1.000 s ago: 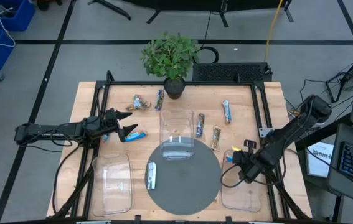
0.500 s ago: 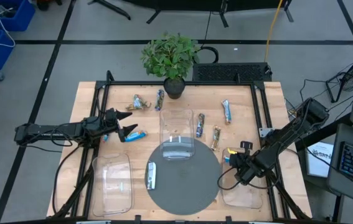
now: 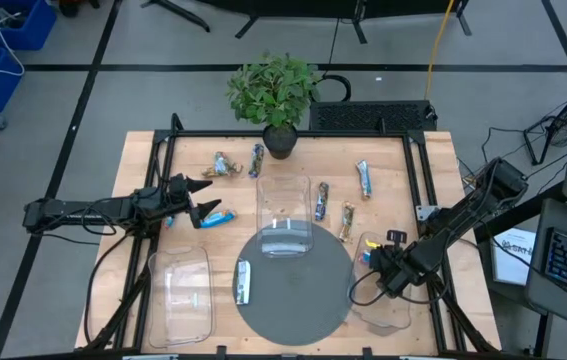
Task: Pick and place Granola Bars by type
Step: Put the middle red granola bar into the right transparent bin, then put the top right yellow granola bar into the middle transparent bin
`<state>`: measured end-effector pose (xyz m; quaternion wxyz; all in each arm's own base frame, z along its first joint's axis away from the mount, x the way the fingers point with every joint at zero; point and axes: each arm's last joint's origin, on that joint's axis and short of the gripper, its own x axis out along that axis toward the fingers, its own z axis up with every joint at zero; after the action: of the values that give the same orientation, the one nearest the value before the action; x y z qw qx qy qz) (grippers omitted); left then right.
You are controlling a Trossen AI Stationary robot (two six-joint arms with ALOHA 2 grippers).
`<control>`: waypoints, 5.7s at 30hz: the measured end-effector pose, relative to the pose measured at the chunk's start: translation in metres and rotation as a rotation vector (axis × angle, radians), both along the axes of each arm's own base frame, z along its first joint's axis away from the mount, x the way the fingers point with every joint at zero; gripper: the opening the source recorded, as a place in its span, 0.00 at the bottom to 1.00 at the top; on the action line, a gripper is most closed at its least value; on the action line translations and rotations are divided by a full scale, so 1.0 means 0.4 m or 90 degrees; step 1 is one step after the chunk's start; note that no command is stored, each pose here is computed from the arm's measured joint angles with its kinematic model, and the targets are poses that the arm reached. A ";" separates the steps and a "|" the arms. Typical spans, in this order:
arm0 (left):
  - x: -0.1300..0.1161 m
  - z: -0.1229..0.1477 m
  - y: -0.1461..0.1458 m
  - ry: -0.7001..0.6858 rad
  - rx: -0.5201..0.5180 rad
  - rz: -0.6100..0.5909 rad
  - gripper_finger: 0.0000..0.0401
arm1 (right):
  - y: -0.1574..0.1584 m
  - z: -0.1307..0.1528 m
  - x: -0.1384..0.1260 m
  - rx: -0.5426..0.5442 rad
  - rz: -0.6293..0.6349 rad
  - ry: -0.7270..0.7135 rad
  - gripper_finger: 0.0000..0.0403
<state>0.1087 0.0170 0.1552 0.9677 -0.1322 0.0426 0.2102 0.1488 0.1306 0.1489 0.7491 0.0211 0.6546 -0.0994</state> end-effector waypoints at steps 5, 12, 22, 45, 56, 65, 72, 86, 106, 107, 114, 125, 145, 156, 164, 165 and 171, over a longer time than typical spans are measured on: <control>0.000 0.000 0.000 0.000 0.000 0.000 0.94 | -0.005 0.016 -0.007 0.016 0.020 -0.003 0.35; 0.000 0.000 0.000 0.000 0.000 0.000 0.94 | -0.025 0.044 -0.030 0.008 0.031 0.009 0.35; 0.000 0.000 0.000 0.000 0.000 0.000 0.94 | -0.022 0.081 -0.028 0.036 0.050 0.001 0.35; 0.000 0.000 0.000 0.000 0.000 0.000 0.94 | -0.021 0.361 0.000 0.004 0.106 -0.078 0.35; 0.000 0.000 0.000 0.000 0.000 0.000 0.94 | -0.035 0.430 -0.002 0.023 0.095 -0.073 0.35; 0.000 0.000 0.000 0.000 0.000 0.000 0.94 | -0.042 0.442 -0.010 0.012 0.095 -0.059 0.36; 0.000 0.000 0.000 0.000 0.000 0.000 0.94 | -0.042 0.442 -0.010 0.010 0.102 -0.060 0.48; 0.000 0.000 0.000 0.000 0.000 0.000 0.94 | -0.035 0.444 -0.003 -0.002 0.252 -0.066 0.57; 0.000 0.000 0.000 0.000 0.000 0.000 0.94 | -0.098 0.445 0.073 -0.125 0.319 -0.114 0.55; 0.000 0.000 0.000 0.000 0.000 0.000 0.94 | -0.109 0.445 0.083 -0.134 0.296 -0.122 0.55; 0.000 0.000 0.000 0.000 0.000 0.000 0.94 | -0.192 0.443 0.164 -0.135 0.110 -0.194 0.53; 0.000 0.000 0.000 0.000 0.000 0.000 0.94 | -0.363 0.422 0.249 -0.114 -0.249 -0.266 0.53; 0.000 0.000 0.000 0.000 0.000 0.000 0.94 | -0.630 0.321 0.269 -0.183 -0.721 -0.232 0.55; 0.000 0.000 0.000 0.000 0.000 0.000 0.94 | -0.704 0.256 0.221 -0.225 -0.792 -0.143 0.55; 0.000 0.000 0.000 0.000 0.000 0.000 0.94 | -0.700 0.148 0.186 -0.159 -0.805 -0.095 0.55; 0.000 0.000 0.000 0.000 0.000 0.000 0.94 | -0.700 0.136 0.183 -0.153 -0.808 -0.098 0.55; 0.000 0.000 0.000 0.000 0.000 0.000 0.94 | -0.708 0.091 0.175 -0.122 -0.806 -0.128 0.55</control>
<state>0.1087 0.0170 0.1553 0.9678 -0.1323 0.0423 0.2100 0.2187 -0.1526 0.1854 0.6018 0.3454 0.4305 -0.5772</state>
